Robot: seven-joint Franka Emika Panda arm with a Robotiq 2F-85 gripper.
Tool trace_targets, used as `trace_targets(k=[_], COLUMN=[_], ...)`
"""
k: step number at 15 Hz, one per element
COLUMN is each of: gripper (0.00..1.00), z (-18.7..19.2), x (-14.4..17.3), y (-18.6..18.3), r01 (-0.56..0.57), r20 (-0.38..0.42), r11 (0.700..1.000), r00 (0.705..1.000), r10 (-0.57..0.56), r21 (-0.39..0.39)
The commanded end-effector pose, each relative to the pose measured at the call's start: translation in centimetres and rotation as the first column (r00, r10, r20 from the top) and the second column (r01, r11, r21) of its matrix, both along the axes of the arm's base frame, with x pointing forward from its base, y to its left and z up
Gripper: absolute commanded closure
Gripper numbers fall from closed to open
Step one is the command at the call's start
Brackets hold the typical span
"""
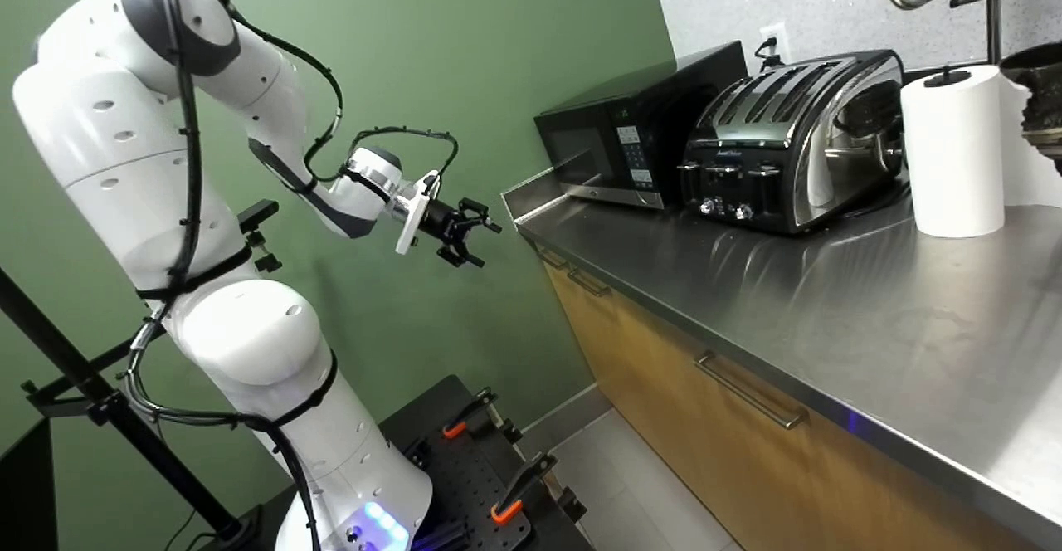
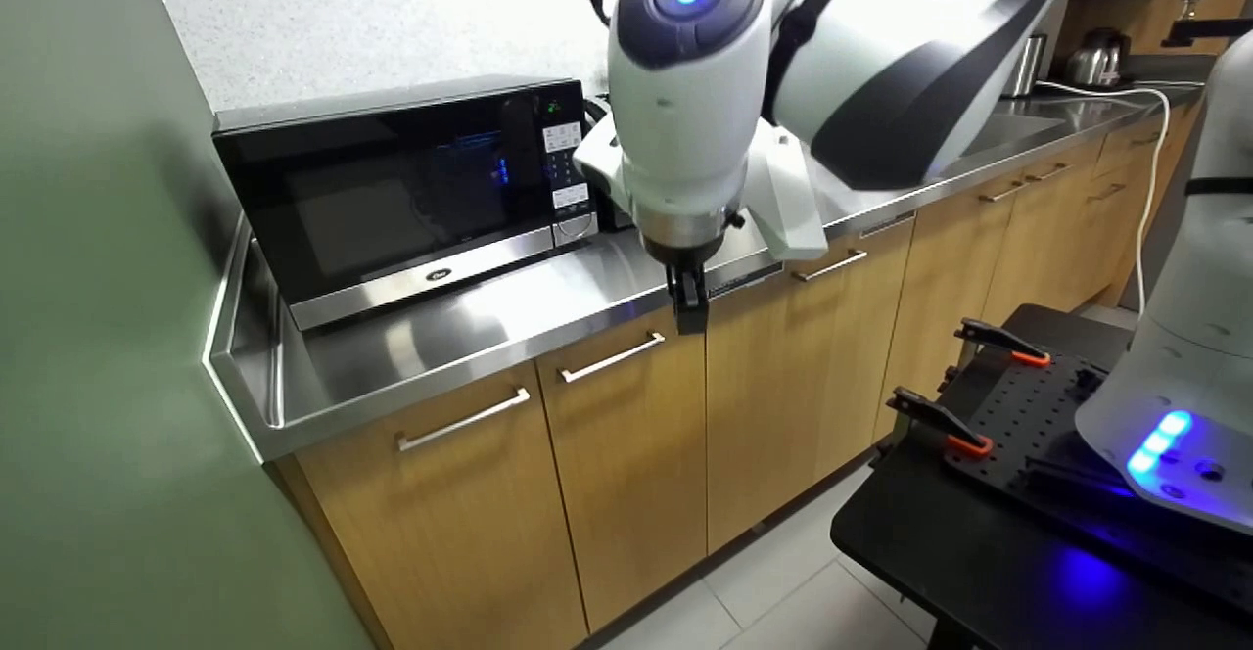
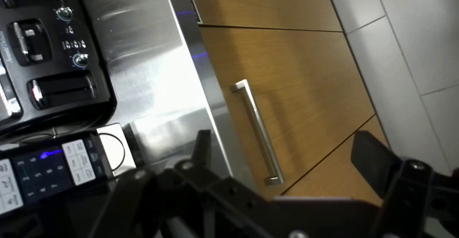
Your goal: Open the bottom left cupboard door
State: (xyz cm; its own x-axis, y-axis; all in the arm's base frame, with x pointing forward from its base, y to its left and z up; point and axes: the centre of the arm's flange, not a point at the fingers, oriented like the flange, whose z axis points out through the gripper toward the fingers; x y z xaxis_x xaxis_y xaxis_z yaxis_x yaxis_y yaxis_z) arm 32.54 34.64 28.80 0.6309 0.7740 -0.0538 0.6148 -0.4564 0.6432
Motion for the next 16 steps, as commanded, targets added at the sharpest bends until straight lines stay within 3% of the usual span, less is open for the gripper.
trace_targets(k=[1,5,7,12,16], gripper=[0.0,0.0,0.0,0.0,0.0], z=[-6.5,-12.2,-11.2,-12.8,-15.7], x=[0.3,0.3,-1.1,-0.1,1.4], y=[4.7,6.4,4.7,5.5,6.8], r01=[-0.038,-0.08,-0.097,-0.088,-0.074], r20=[0.045,0.107,0.077,0.06,0.22], r11=[0.995,0.981,0.983,0.985,0.968], r00=[0.998,0.989,0.991,0.993,0.967], r10=[0.042,0.1,0.109,0.098,0.129], r21=[-0.093,-0.176,-0.154,-0.149,-0.241])
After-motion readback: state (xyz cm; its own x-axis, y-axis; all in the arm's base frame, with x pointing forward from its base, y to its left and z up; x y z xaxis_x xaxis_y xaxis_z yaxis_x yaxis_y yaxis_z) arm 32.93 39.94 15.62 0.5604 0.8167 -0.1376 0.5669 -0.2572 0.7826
